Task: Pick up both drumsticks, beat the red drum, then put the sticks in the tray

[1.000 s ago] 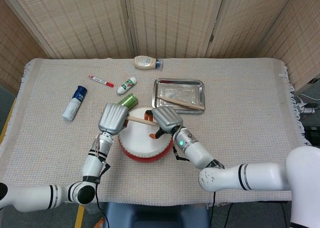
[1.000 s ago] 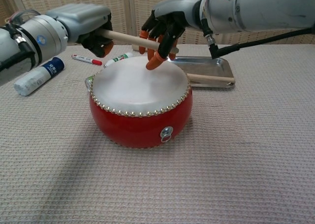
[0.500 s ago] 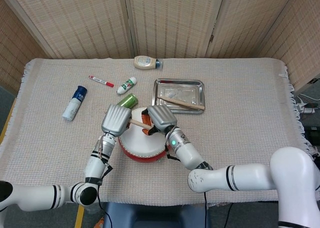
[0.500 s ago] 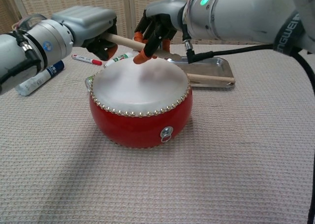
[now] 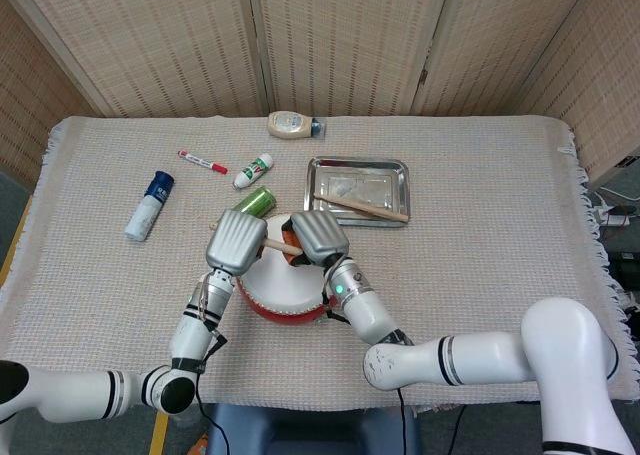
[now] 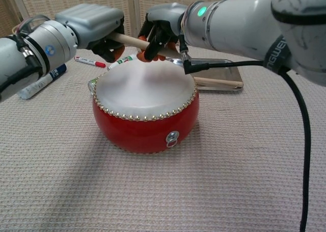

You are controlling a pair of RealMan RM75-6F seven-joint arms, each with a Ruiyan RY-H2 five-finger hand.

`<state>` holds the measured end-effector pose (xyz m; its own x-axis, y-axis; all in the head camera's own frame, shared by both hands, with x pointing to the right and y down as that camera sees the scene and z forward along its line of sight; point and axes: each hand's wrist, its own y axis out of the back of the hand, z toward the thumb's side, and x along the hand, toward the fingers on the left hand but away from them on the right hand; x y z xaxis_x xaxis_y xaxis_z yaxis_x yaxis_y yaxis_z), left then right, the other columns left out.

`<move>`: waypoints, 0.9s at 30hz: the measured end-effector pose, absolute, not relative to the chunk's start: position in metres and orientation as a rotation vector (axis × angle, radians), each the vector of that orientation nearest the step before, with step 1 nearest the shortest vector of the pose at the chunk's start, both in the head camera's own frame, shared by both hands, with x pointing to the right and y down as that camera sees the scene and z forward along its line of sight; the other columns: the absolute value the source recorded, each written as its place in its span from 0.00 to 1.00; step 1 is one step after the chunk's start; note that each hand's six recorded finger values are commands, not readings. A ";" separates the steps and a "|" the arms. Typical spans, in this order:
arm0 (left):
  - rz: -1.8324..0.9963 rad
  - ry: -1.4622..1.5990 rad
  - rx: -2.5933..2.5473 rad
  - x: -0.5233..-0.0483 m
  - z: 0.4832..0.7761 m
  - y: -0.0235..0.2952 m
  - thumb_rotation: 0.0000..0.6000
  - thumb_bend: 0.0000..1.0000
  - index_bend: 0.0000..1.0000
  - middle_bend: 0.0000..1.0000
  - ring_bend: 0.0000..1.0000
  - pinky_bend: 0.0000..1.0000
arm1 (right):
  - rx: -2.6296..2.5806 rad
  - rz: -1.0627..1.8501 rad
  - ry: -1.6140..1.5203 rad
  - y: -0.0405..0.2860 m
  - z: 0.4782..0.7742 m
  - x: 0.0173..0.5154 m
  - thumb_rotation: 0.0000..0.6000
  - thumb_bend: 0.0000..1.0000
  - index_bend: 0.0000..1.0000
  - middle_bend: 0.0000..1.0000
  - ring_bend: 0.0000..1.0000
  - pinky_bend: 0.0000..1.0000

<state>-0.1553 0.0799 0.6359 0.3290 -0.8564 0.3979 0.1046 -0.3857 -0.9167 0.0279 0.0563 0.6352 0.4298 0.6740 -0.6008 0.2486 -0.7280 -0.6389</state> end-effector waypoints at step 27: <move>-1.201 0.694 -1.659 -0.158 0.631 0.080 1.00 0.31 0.00 0.01 0.03 0.26 | -2.251 1.173 -0.848 0.048 0.637 0.043 1.00 0.49 0.99 0.83 0.76 0.86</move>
<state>-0.1581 0.0798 0.6308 0.3589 -0.8445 0.3974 0.0777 -0.3972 -0.9144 0.0429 0.0480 0.6369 0.4463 0.7012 -0.5560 0.3077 -0.7036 -0.6405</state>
